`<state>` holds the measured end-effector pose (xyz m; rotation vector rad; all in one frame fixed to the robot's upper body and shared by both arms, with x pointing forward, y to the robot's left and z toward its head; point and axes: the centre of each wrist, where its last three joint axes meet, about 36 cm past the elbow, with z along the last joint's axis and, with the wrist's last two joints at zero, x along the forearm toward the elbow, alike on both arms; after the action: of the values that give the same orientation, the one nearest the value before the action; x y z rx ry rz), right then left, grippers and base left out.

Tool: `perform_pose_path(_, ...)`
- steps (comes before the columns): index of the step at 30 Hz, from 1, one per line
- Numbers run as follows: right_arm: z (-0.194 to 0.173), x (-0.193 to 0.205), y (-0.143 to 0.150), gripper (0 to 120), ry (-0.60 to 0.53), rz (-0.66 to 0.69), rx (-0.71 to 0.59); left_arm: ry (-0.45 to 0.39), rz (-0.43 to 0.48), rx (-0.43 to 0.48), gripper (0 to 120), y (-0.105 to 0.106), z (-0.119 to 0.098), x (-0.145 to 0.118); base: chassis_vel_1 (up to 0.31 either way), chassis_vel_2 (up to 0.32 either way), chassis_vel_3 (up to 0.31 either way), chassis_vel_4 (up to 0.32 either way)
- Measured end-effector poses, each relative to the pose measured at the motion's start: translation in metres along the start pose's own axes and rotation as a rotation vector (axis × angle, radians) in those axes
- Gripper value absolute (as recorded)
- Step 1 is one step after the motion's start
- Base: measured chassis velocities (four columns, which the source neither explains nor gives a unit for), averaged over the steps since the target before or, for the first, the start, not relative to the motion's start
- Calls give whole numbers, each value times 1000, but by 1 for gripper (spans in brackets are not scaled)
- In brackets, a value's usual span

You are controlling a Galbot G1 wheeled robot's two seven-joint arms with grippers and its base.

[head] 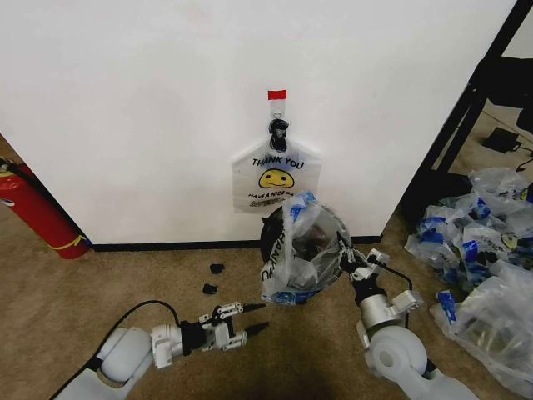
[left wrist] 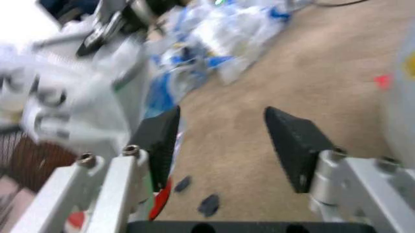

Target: Pick up the garbage bag from the wall and place it over the trash bin.

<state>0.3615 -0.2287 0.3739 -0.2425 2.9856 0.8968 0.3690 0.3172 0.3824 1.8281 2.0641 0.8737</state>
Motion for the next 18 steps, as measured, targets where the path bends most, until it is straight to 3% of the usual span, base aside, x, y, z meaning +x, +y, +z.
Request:
perform_pose_path(2, 2, -1, 0, 1, -3, 5, 5, -17, 7, -8, 65, 8, -8, 8, 0, 0, 0, 0)
perform_pose_path(4, 5, -2, -1, 1, -11, 4, 15, -63, -78, 7, 71, 12, -22, 10, 0, 0, 0, 0)
perform_pose_path(7, 13, 1, 0, 1, -39, -23, 75, -126, -396, 127, 86, -1, -59, -27, 0, 0, 0, 0)
perform_pose_path(8, 13, 1, 0, 1, -39, -23, 75, -126, -396, 127, 86, -1, -59, -27, 0, 0, 0, 0)
perform_pose_path(9, 16, 4, 0, 1, -49, -44, 104, -127, -481, 204, 89, -8, -73, -46, 0, 0, 0, 0)
perform_pose_path(11, 22, 6, 1, 1, -71, -85, 160, -93, -644, 357, 95, -22, -96, -83, 0, 0, 0, 0)
perform_pose_path(13, 26, 7, 0, 1, -88, -118, 205, -49, -757, 436, 97, -33, -107, -110, 0, 0, 0, 0)
perform_pose_path(15, 27, 6, 0, 1, -102, -140, 241, -14, -832, 457, 97, -40, -106, -129, 0, 0, 0, 0)
perform_pose_path(18, 28, 4, -1, 1, -108, -150, 261, 11, -868, 454, 95, -42, -103, -137, 0, 0, 0, 0)
